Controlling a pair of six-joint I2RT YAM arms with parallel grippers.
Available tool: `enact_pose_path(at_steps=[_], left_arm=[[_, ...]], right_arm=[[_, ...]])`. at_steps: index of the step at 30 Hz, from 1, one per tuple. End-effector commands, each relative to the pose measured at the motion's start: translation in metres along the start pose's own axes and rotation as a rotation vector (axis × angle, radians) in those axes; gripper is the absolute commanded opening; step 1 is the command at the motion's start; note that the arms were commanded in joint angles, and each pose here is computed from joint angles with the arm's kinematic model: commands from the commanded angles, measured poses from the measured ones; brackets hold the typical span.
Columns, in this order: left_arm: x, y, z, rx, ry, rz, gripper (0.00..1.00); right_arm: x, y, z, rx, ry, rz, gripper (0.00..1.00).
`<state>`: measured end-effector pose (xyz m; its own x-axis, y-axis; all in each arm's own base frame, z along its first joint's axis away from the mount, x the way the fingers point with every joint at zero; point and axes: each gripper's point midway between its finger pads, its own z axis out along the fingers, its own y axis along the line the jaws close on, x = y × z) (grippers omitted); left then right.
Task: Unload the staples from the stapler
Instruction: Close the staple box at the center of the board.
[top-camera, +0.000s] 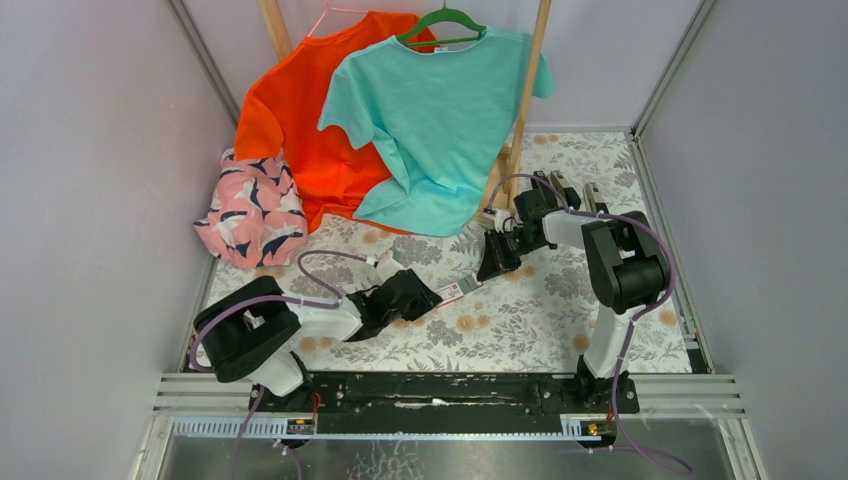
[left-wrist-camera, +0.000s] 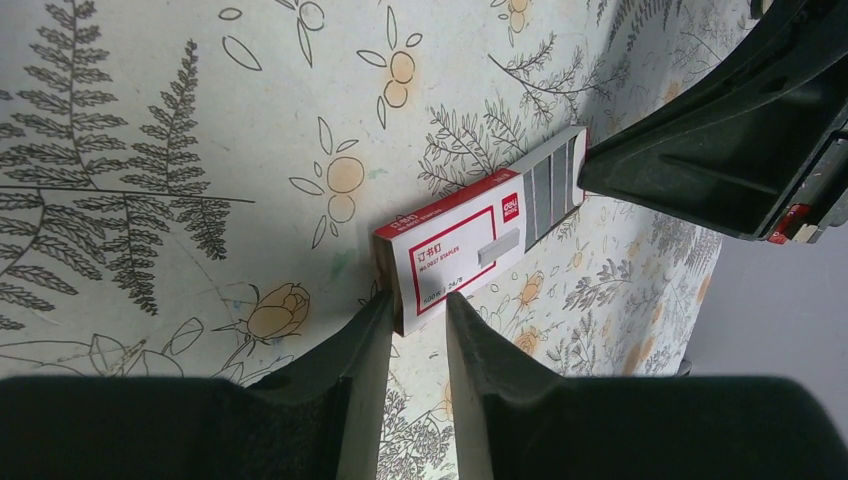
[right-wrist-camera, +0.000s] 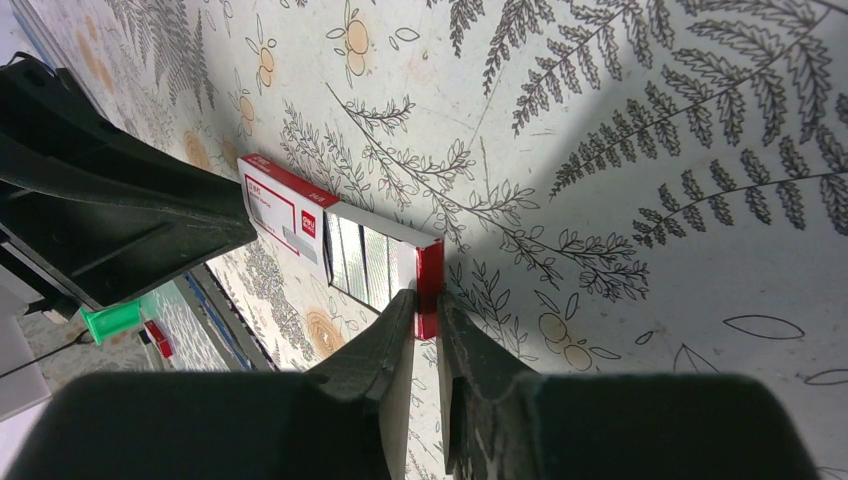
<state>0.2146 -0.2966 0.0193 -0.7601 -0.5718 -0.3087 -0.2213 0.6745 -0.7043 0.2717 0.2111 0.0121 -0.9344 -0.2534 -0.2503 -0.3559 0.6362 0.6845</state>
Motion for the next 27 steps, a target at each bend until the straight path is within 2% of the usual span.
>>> enact_pose_path(at_steps=[1, 15, 27], left_arm=[[0.0027, -0.0102, 0.0026, 0.03, 0.02, -0.019, 0.32], [0.007, -0.0129, 0.0046, 0.052, 0.039, -0.027, 0.32], [0.0041, -0.014, 0.0066, 0.052, 0.038, 0.014, 0.32]], right_arm=[[0.0027, 0.004, 0.0029, -0.01, 0.015, 0.009, 0.2], [0.0022, 0.0052, 0.0016, 0.002, -0.023, 0.022, 0.19], [0.0035, 0.007, 0.0039, -0.013, -0.004, 0.015, 0.19]])
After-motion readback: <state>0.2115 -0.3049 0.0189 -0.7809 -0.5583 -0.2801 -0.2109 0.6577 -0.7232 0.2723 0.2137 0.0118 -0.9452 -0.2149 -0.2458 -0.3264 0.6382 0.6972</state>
